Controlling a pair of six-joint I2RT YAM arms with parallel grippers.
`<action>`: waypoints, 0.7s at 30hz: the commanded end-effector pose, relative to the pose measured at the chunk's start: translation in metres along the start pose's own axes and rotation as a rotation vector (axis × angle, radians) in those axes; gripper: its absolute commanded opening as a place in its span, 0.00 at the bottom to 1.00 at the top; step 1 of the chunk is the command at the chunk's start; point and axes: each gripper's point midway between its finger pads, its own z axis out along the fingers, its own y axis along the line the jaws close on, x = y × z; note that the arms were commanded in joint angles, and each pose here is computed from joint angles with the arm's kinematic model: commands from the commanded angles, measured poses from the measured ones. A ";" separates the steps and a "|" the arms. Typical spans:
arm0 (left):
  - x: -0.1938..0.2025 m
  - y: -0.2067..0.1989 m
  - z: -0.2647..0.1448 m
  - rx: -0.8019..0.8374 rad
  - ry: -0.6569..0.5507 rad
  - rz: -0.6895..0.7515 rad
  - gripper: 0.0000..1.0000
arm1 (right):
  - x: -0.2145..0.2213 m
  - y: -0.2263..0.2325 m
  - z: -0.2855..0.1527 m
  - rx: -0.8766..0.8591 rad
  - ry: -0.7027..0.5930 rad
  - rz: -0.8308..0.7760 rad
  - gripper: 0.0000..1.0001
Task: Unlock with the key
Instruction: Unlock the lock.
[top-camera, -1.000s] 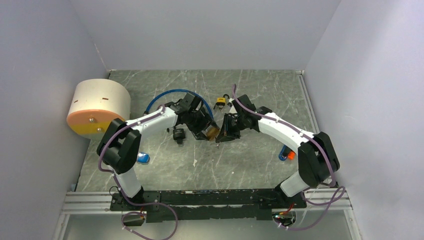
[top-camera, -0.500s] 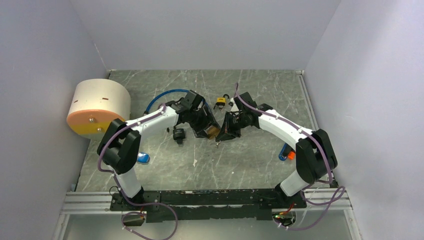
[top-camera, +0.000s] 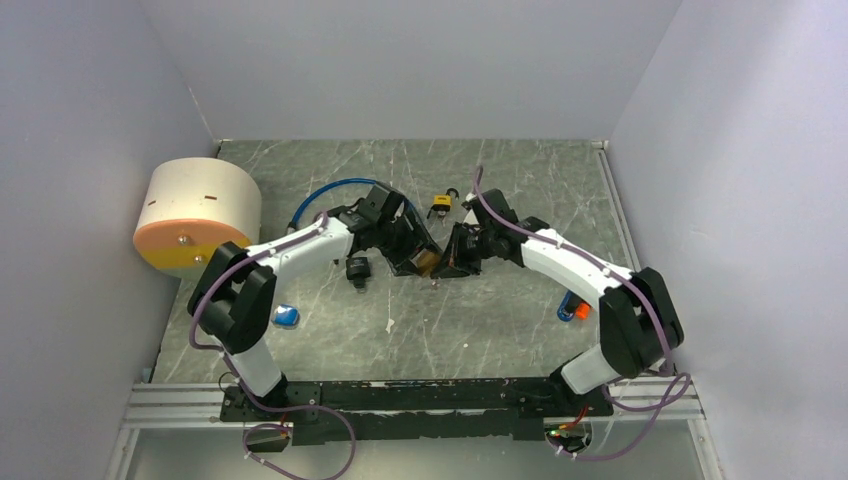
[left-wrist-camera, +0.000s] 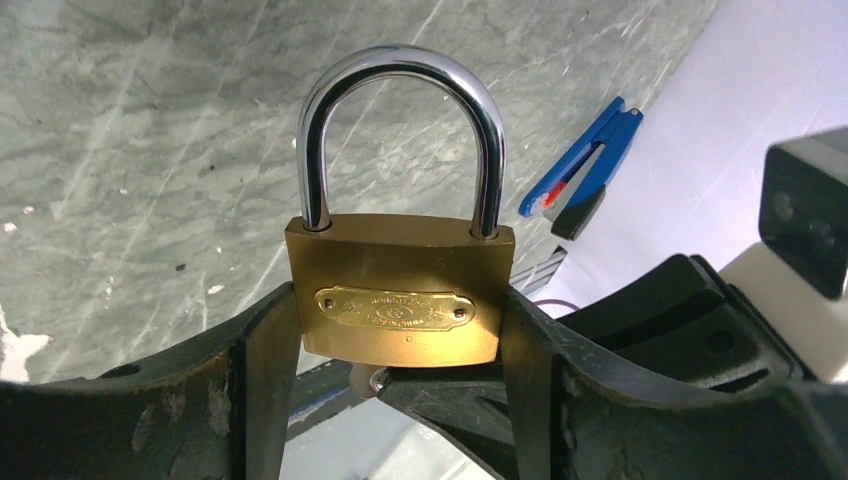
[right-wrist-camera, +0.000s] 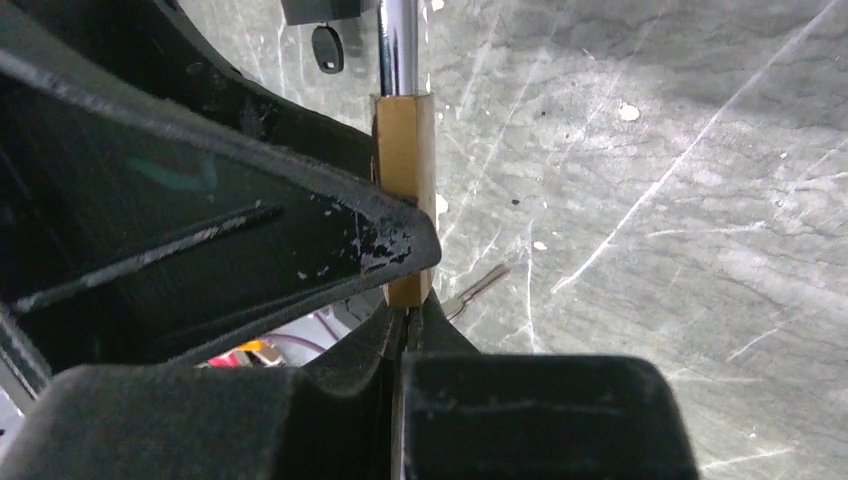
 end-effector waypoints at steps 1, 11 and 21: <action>0.033 -0.063 -0.042 0.229 0.108 -0.006 0.03 | -0.033 0.015 -0.009 -0.036 -0.232 -0.116 0.00; 0.044 -0.071 -0.060 0.273 0.148 -0.057 0.03 | -0.047 0.022 -0.011 -0.066 -0.321 -0.153 0.00; 0.050 -0.074 -0.073 0.300 0.171 -0.139 0.03 | -0.086 0.051 -0.009 -0.098 -0.421 -0.196 0.00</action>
